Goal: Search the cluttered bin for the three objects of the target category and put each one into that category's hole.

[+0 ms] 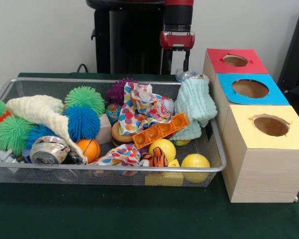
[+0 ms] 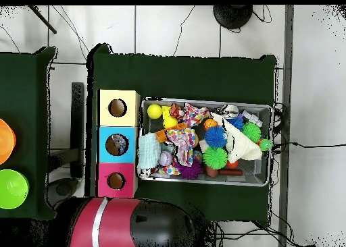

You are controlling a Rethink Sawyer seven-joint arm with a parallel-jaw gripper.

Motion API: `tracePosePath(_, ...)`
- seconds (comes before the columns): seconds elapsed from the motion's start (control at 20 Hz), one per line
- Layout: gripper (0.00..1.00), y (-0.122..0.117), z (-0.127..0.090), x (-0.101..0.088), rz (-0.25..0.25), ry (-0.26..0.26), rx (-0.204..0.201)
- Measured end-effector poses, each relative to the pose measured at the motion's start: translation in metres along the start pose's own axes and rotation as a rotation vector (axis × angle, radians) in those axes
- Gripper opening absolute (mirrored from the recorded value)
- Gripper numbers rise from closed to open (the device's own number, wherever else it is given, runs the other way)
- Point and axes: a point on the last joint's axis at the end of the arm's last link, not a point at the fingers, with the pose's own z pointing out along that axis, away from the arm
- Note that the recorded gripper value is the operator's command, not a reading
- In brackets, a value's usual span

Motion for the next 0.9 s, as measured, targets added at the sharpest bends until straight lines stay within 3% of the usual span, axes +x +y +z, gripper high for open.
tracePosePath(0.55,1.0,0.0018,0.0001,-0.001,0.003,-0.002,-0.003)
tracePosePath(0.6,0.0,0.0023,0.0002,-0.001,0.003,-0.002,-0.004)
tracePosePath(0.9,0.0,0.0033,0.0001,-0.0008,0.0,-0.002,-0.006)
